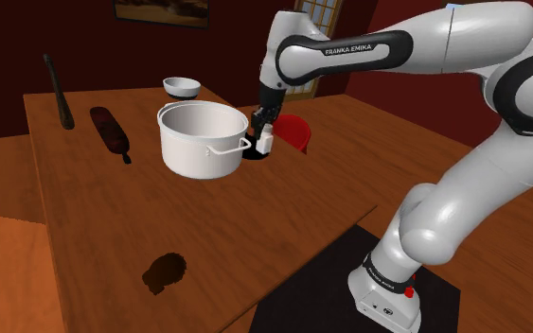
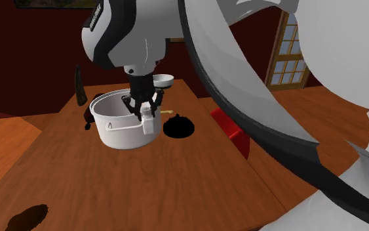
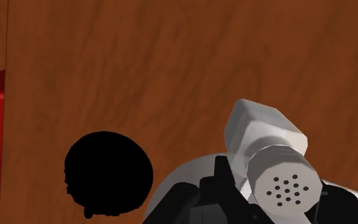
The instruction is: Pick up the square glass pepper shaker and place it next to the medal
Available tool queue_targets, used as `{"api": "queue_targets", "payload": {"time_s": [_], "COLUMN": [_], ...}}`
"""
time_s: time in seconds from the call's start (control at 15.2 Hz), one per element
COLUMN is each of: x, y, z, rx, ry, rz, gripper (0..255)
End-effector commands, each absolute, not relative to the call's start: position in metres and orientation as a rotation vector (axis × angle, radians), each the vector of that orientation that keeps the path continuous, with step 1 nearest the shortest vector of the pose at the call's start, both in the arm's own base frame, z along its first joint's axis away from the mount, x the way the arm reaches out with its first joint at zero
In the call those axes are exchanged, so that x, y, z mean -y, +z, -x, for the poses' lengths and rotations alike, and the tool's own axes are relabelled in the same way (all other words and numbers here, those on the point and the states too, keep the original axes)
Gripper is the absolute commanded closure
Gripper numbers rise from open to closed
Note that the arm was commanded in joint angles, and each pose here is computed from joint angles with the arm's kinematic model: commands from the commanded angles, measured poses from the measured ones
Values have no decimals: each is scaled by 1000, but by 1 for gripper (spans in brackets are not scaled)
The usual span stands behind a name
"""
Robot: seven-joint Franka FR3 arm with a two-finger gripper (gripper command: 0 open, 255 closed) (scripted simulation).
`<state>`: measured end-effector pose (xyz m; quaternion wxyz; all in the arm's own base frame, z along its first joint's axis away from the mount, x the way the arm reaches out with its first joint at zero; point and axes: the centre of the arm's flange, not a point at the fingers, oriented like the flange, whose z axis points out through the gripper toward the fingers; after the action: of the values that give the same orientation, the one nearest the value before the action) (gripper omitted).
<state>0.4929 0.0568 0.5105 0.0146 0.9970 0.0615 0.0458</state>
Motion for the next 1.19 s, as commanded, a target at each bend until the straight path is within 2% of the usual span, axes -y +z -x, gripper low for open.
{"api": "queue_targets", "payload": {"time_s": [0.0,1.12], "x": [-84,-308], "y": [507,508], "z": [-492,-485], "rx": [-189,-189], "ry": [141,141], "rz": [-3104,-3104], "gripper": [255,255]}}
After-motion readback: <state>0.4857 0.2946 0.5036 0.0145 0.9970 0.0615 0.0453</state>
